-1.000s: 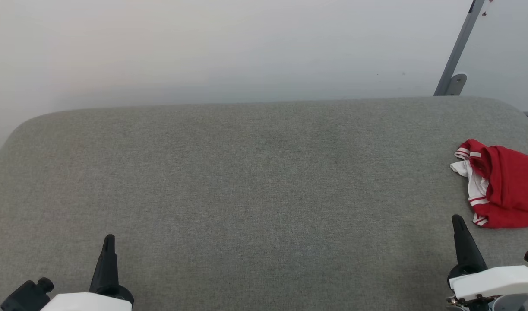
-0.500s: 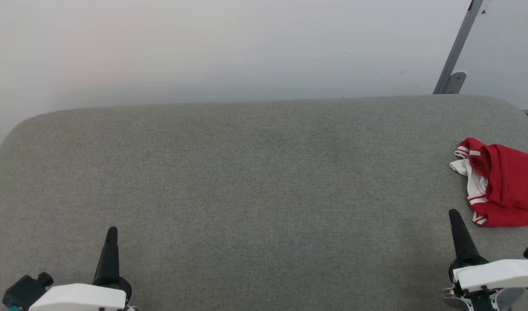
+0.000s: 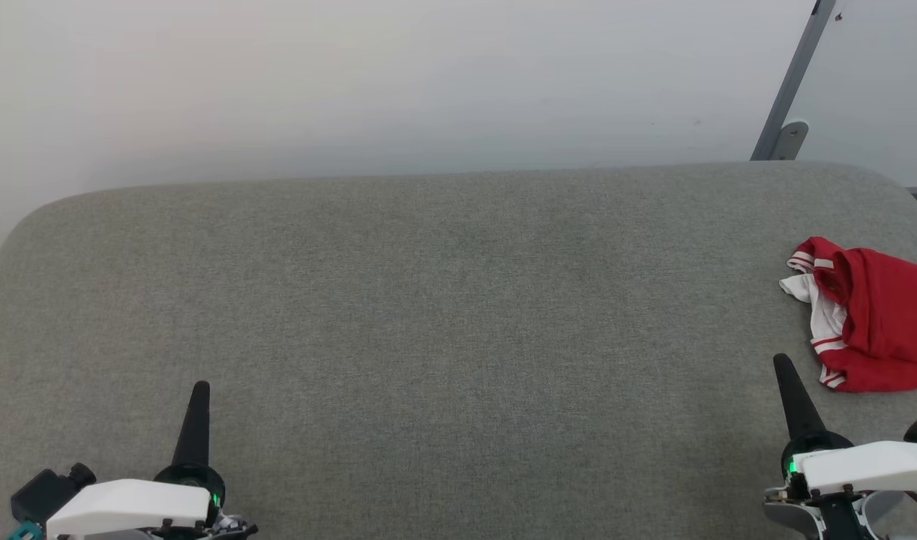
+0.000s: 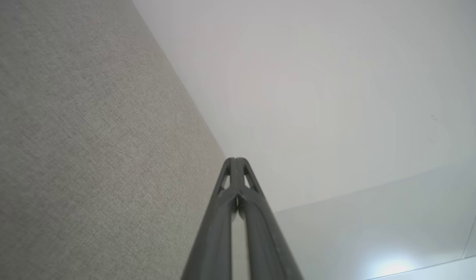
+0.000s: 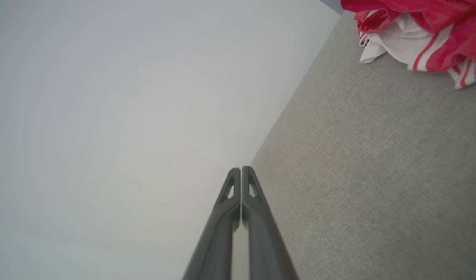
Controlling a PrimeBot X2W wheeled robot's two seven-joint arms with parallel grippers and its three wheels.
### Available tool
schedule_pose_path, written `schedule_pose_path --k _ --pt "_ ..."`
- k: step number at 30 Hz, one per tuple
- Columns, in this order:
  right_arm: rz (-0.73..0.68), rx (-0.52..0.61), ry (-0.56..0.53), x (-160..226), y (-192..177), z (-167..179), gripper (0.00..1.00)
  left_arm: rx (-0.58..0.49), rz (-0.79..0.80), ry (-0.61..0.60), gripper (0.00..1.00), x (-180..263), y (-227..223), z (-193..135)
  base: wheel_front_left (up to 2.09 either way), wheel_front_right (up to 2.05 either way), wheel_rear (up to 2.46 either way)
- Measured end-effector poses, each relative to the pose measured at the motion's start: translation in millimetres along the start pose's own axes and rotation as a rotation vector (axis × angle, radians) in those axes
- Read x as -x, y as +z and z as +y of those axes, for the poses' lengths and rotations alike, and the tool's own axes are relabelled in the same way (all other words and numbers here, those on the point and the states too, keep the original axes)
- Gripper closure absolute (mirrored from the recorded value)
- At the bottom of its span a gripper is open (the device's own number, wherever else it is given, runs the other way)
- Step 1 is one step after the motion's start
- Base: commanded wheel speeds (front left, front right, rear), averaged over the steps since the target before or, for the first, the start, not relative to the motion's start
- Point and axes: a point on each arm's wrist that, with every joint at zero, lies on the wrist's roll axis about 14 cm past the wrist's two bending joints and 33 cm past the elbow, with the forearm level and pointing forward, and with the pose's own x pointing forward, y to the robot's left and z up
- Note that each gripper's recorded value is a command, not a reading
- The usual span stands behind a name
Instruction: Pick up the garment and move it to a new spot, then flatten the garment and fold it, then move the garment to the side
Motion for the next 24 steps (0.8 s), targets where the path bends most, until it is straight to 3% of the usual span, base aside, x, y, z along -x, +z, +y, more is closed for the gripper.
schedule_pose_path --k 24 --pt "0.013 -0.205 0.018 -6 -3 7 1.0 0.215 0.03 -0.02 1.0 -12 -5 -8 0.0 0.0 0.0"
